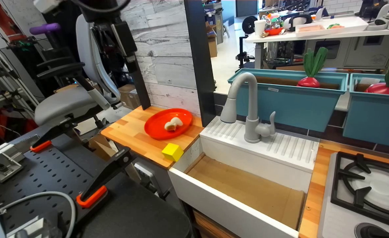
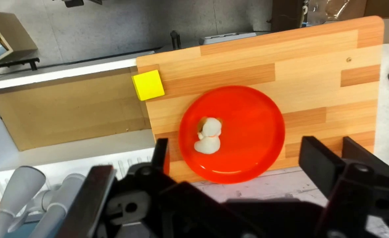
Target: Take the object on the plate and put it on the counter
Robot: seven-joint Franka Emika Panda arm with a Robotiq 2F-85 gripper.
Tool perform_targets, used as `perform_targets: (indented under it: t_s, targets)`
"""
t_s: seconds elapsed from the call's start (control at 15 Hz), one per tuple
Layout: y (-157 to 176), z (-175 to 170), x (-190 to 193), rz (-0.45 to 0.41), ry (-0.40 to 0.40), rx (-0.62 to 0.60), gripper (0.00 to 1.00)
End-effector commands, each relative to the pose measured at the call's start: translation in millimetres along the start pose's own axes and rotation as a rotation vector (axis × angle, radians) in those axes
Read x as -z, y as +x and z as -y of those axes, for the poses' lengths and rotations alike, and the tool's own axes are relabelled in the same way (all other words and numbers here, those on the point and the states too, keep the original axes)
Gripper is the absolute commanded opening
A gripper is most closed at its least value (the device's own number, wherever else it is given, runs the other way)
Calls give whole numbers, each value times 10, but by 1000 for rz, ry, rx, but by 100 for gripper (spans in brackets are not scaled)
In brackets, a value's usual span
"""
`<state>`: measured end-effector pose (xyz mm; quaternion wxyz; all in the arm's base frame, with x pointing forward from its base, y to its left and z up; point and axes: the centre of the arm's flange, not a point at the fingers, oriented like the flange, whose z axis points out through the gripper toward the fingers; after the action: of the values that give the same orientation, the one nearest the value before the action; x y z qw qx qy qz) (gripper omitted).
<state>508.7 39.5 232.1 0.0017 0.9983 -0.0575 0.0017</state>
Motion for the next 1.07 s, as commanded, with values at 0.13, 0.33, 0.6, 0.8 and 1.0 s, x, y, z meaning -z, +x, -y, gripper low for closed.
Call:
perform_targets:
  t_s: [0.13,0.33,0.6,0.8,1.0]
  targets:
    - [580,-127,-936,106,-40,-119,100]
    - [707,-171,-1405,159,-68,-156,100]
    - [848,-124,-1828,170,-88,-155,100]
    - [978,-25,-2018,158,-77,-158,100]
    - [1101,76,-2154,137,-69,-169,100]
